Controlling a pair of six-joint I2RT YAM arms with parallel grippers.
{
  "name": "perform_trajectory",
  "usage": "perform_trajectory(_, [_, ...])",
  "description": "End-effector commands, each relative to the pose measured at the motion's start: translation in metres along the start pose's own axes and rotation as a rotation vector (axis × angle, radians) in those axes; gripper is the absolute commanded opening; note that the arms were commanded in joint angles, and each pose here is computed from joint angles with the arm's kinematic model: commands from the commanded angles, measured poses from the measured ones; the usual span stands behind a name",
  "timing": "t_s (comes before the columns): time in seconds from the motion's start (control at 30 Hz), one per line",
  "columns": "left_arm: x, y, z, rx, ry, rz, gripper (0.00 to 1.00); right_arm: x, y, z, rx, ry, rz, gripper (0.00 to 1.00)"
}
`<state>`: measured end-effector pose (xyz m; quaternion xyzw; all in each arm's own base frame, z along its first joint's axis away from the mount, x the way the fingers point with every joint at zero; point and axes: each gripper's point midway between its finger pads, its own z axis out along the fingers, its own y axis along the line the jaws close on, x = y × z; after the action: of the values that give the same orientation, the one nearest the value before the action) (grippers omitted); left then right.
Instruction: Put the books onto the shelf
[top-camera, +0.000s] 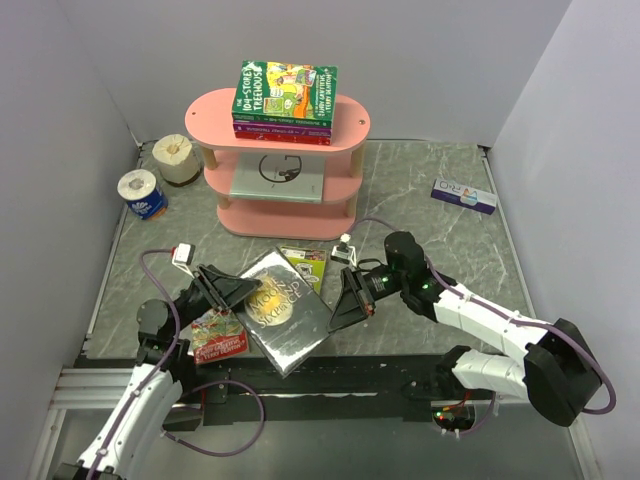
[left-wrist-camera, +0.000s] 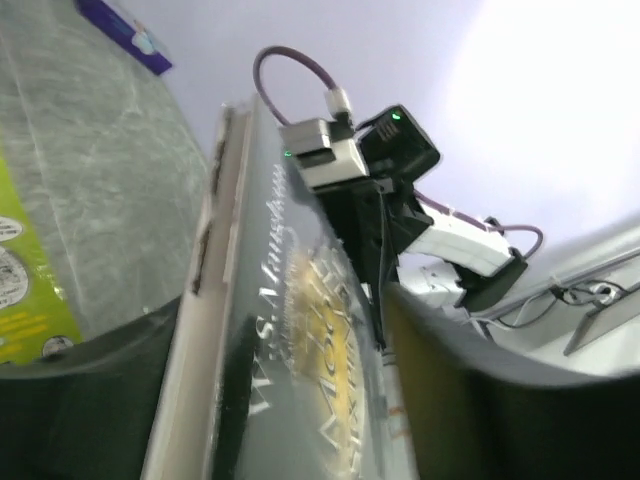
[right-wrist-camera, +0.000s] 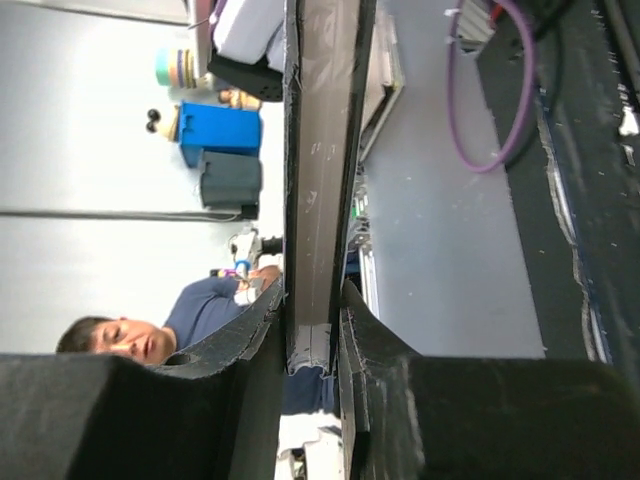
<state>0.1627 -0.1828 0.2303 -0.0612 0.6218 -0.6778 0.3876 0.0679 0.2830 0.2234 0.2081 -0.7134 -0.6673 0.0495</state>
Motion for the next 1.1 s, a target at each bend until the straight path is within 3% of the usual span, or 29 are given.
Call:
perform_trajectory(0.0, [0.019, -0.034, -0.008, 0.177, 0.113, 0.101, 0.56, 0.001, 0.037, -0.006, -0.103, 0.057, -0.191, 0.0])
perform_trajectory(0.03, [0.02, -0.033, -0.007, 0.177, 0.128, 0.092, 0.41, 0.0, 0.037, -0.006, -0.099, 0.057, -0.192, 0.0])
perform_trajectory(0.2, [0.026, -0.042, -0.009, 0.203, 0.191, 0.116, 0.02, -0.004, 0.042, -0.009, -0.087, 0.057, -0.211, 0.0])
perform_trajectory(0.3, [0.026, -0.049, -0.012, 0.232, 0.173, 0.117, 0.01, -0.008, 0.046, -0.01, -0.073, 0.042, -0.223, 0.0])
perform_trajectory(0.33, [0.024, -0.044, -0.01, 0.199, 0.157, 0.086, 0.01, -0.016, 0.04, -0.011, -0.017, -0.012, -0.165, 0.0])
perform_trajectory(0.37, [0.011, -0.046, -0.005, 0.182, 0.092, 0.082, 0.01, -0.02, 0.038, -0.013, 0.018, -0.049, -0.216, 0.03])
perform_trajectory(0.4, [0.004, -0.045, -0.003, 0.16, 0.051, 0.066, 0.01, -0.028, 0.042, -0.015, 0.052, -0.085, -0.24, 0.21])
perform_trajectory(0.43, [-0.001, -0.05, -0.004, 0.164, 0.01, 0.06, 0.01, -0.039, 0.035, -0.018, 0.116, -0.148, -0.275, 0.29])
perform_trajectory(0.57, [-0.023, -0.061, -0.001, 0.195, -0.098, -0.072, 0.01, -0.041, 0.046, -0.024, 0.129, -0.209, -0.296, 0.37])
perform_trajectory(0.73, [-0.042, -0.068, 0.008, 0.145, -0.153, -0.085, 0.01, -0.04, 0.042, -0.025, 0.13, -0.224, -0.283, 0.33])
perform_trajectory(0.8, [-0.043, -0.072, 0.011, 0.134, -0.145, -0.076, 0.01, -0.037, 0.04, -0.024, 0.1, -0.215, -0.285, 0.19])
perform_trajectory(0.87, [-0.045, -0.07, 0.017, 0.076, -0.127, -0.031, 0.01, -0.038, 0.04, -0.022, 0.067, -0.208, -0.26, 0.13])
perform_trajectory(0.9, [-0.044, -0.049, 0.019, -0.017, -0.116, -0.02, 0.01, -0.038, 0.042, -0.021, 0.033, -0.198, -0.287, 0.02])
perform_trajectory(1.07, [-0.036, -0.032, 0.018, -0.104, -0.062, 0.029, 0.03, -0.033, 0.049, -0.019, -0.04, -0.156, -0.242, 0.0])
